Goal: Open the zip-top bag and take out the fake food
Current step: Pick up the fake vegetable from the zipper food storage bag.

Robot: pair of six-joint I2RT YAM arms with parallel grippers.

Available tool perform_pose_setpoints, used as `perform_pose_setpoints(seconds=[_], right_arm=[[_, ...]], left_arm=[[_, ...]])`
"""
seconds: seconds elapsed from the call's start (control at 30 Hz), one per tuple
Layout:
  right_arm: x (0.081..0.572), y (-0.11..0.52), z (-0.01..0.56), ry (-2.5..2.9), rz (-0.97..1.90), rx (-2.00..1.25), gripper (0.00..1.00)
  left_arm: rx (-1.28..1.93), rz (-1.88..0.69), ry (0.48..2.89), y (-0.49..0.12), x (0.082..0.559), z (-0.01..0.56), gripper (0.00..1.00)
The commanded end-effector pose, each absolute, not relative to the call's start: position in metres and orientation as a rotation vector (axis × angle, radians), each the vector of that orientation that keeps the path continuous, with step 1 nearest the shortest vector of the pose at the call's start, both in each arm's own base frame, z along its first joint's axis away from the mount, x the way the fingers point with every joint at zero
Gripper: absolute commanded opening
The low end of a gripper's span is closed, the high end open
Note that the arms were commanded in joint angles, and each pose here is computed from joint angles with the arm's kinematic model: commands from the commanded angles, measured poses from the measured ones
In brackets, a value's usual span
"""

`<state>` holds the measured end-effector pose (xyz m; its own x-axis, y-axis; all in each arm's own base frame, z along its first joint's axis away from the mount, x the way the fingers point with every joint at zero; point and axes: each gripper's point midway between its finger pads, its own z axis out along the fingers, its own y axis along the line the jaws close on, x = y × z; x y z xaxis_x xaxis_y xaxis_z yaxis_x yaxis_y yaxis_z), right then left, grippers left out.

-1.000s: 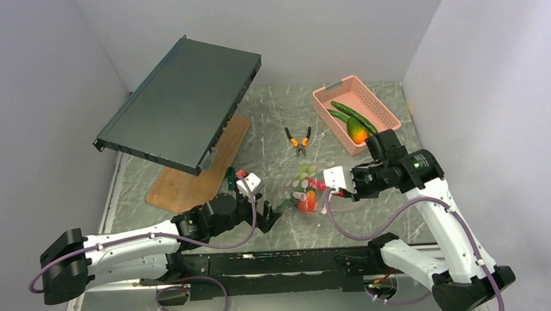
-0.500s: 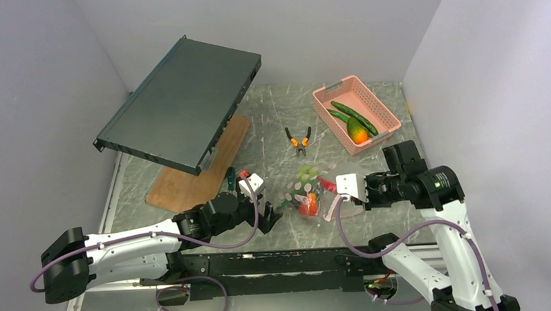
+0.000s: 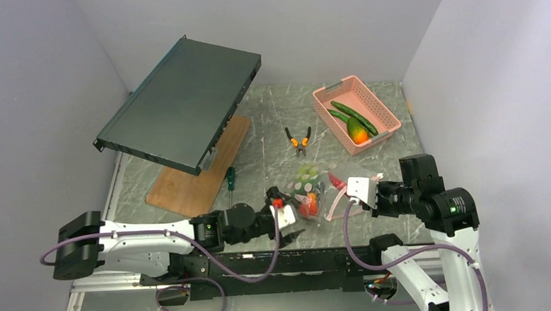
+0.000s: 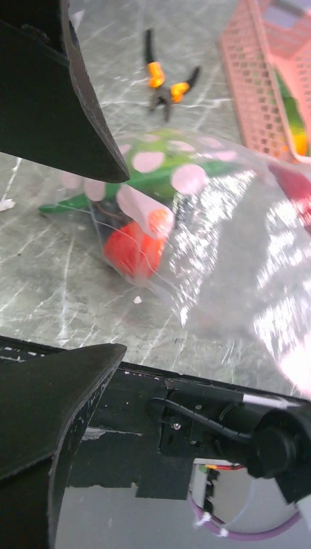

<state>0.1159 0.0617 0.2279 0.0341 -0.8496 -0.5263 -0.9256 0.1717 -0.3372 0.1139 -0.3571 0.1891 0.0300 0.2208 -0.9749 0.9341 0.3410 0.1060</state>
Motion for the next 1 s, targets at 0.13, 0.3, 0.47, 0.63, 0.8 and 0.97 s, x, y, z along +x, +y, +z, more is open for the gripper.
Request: perform_pose_setpoints(seconds=[0.13,0.3,0.47,0.63,0.8,0.97], right_arm=[[0.107,0.064,0.225,1.849,0.191,-1.6,0.0],[0.106,0.064,0.225,1.849,0.19,-1.598,0.0],[0.105,0.064,0.224,1.849,0.194,-1.6,0.0],[0.105,0.064,0.224,1.845,0.193,-1.599,0.0],[0.106,0.065,0.229,1.835,0.188,-1.592,0.0],[0.107,0.066,0.235,1.822,0.183,-1.581,0.0]], left_arm=[[1.196,-0.501,1.172,-0.404,0.108,0.226,1.0],[1.123,-0.42,1.185,-0.421,0.116,0.233,0.86],[1.142,-0.463,1.191,-0.435,0.11,0.233,0.63],[1.173,-0.483,1.216,-0.438,0.106,0.226,0.2],[1.14,-0.401,1.309,-0.428,0.122,0.213,0.0],[1.038,-0.417,1.479,-0.408,0.152,0.198,0.0]])
